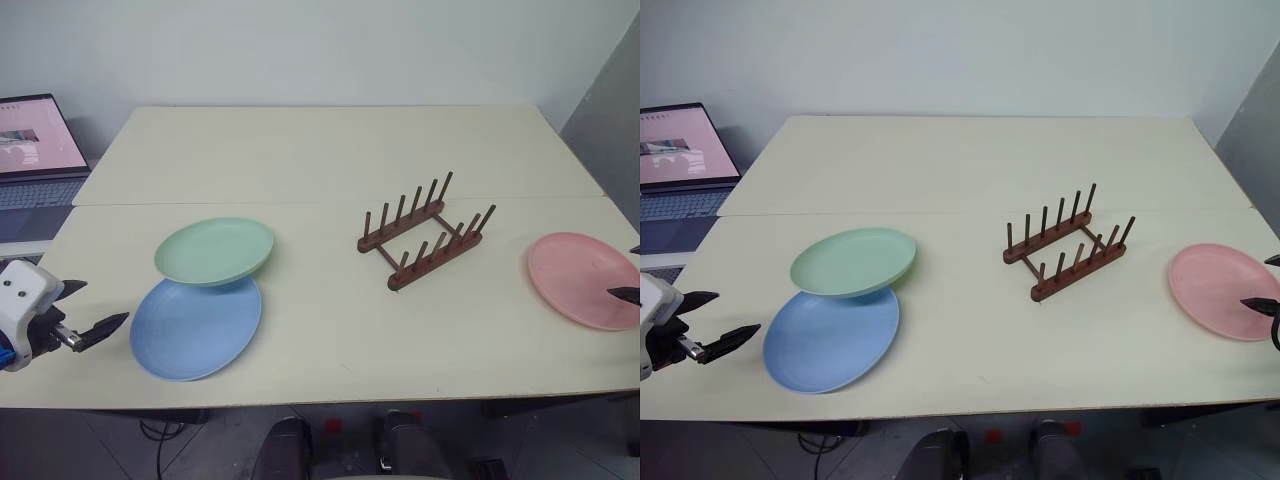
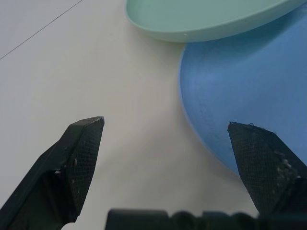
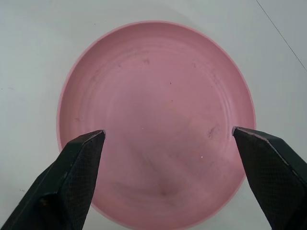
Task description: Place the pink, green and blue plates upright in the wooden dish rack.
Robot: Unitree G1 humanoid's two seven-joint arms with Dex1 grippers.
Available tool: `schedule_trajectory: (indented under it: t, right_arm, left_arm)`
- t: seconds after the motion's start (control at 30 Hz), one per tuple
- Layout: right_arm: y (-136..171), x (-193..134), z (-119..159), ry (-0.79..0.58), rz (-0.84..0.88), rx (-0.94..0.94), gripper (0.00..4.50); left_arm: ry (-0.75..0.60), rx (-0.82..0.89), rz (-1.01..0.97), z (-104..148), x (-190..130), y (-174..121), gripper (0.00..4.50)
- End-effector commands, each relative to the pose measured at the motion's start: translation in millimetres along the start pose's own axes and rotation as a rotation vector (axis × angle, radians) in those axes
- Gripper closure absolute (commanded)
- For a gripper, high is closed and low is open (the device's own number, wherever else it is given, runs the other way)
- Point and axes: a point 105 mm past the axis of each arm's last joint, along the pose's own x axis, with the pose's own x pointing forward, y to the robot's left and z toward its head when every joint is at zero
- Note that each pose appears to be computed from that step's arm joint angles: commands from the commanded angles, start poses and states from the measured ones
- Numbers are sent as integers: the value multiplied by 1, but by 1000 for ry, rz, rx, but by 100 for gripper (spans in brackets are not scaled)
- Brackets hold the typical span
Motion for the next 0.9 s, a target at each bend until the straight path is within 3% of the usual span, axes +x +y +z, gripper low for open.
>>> schedule_trajectory:
  t: [0.03,0.67,0.8,0.9]
  right_arm:
    - [-8,-7,11,-42,-36,-18,6]
    - [-7,-4,17,-55,-27,-25,6]
    - [-8,-4,19,-63,-37,-33,6]
    - [-6,-4,27,-94,-33,-42,6]
  left_arm:
    - [-22,32,27,12,-7,9,0]
    - [-91,14,13,22,-11,8,0]
    - [-136,-39,11,32,-10,9,0]
    - [-204,-9,-64,56,0,-9,0]
